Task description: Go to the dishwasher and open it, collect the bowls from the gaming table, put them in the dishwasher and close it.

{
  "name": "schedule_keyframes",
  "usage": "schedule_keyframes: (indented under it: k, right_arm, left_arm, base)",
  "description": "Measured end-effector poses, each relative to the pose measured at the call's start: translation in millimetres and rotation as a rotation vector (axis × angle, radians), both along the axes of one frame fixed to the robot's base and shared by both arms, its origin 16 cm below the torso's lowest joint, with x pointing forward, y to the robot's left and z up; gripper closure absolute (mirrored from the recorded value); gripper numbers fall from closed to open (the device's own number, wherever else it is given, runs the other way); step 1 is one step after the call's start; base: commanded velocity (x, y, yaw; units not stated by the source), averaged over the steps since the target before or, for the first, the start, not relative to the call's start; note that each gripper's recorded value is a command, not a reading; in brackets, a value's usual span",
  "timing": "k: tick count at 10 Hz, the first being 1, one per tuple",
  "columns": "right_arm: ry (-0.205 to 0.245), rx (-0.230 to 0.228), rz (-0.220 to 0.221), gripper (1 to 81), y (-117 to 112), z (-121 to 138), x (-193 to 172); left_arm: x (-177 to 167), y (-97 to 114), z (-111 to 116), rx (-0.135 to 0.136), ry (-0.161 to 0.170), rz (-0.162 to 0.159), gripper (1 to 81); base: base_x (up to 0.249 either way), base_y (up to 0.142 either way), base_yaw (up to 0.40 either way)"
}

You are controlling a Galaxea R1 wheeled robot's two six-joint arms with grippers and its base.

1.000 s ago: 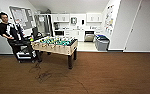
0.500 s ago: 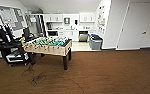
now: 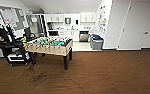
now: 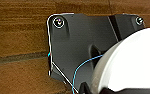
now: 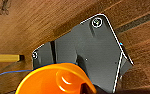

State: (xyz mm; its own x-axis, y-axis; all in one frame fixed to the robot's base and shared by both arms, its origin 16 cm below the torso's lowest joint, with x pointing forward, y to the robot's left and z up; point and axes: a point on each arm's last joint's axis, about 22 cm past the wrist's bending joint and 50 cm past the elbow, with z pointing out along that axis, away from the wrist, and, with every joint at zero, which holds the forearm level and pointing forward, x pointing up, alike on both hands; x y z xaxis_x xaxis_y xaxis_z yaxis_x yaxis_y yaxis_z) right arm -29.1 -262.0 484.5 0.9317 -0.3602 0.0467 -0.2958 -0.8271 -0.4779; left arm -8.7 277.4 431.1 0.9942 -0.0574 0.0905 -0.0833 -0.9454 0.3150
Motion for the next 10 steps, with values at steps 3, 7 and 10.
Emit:
schedule_keyframes:
  k: [3, 7, 10]
  right_arm:
    - [0.001, 0.000, 0.000, 81.1, 0.0, 0.0, -0.4]
    - [0.012, 0.000, 0.004, 81.1, 0.5, 0.1, -8.7]
    - [-0.006, 0.000, 0.006, 81.1, 0.5, 0.7, -2.1]
  left_arm:
    - [0.0, -0.4, 0.0, 0.000, 0.000, 0.000, 81.1]
    - [-6.8, -0.1, 0.1, 0.001, 0.009, -0.001, 81.1]
    - [2.3, -2.2, 0.0, -0.004, -0.004, 0.001, 81.1]
  base:
    - [0.000, 0.000, 0.000]
    - [0.080, 0.000, 0.000]
    - [0.082, 0.000, 0.000]
